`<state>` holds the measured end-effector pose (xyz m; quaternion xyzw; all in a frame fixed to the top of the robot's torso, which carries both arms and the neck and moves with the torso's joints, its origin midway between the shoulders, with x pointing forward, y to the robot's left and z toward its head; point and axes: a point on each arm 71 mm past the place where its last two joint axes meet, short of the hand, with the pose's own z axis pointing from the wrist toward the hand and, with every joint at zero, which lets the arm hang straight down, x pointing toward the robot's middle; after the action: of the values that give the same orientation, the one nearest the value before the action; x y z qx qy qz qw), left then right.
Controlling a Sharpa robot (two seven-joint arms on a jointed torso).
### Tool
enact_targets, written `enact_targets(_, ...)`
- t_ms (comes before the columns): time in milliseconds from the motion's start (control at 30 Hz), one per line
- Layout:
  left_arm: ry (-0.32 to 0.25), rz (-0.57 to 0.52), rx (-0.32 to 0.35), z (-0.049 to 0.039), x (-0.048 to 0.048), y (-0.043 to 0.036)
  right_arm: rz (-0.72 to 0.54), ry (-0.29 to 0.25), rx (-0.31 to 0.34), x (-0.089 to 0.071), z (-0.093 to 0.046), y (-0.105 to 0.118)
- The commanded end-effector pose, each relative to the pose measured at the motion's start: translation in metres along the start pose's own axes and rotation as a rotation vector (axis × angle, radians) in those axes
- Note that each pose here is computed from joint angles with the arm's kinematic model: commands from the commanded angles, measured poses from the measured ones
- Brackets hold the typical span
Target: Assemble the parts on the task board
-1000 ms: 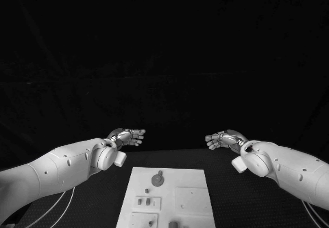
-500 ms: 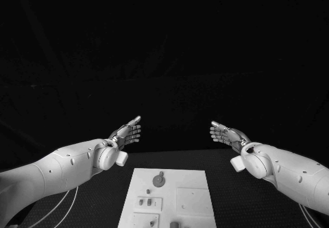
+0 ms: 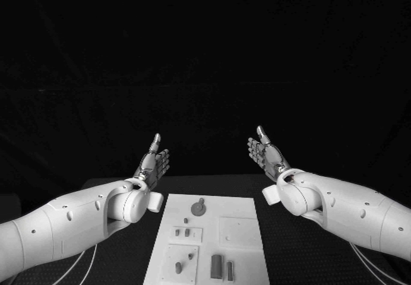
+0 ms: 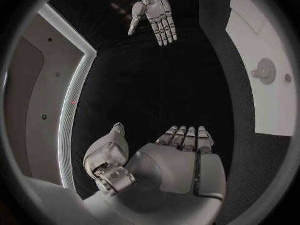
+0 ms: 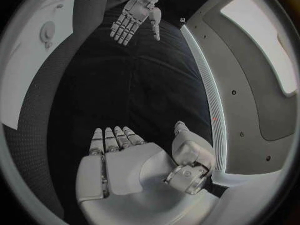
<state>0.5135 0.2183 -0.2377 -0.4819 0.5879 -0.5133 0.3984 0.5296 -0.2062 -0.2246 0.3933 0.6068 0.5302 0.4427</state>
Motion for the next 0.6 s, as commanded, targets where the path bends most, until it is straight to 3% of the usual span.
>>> enact_targets(33, -0.154, 0.020, 0.111, -0.0144, 0.0082, -0.0052, 0.064, -0.185, -0.052, 0.002, -0.015, 0.002)
enact_targets(167, -0.181, 0.008, 0.138, -0.0316, 0.0246, -0.0046, 0.104, -0.234, -0.047, 0.017, -0.036, 0.001)
enact_targets(367, -0.201, 0.001, 0.157, -0.0447, 0.0356, -0.0053, 0.130, -0.274, -0.034, 0.030, -0.055, 0.001)
enact_targets(600, -0.203, 0.000, 0.159, -0.0463, 0.0369, -0.0054, 0.136, -0.285, -0.029, 0.033, -0.061, 0.002)
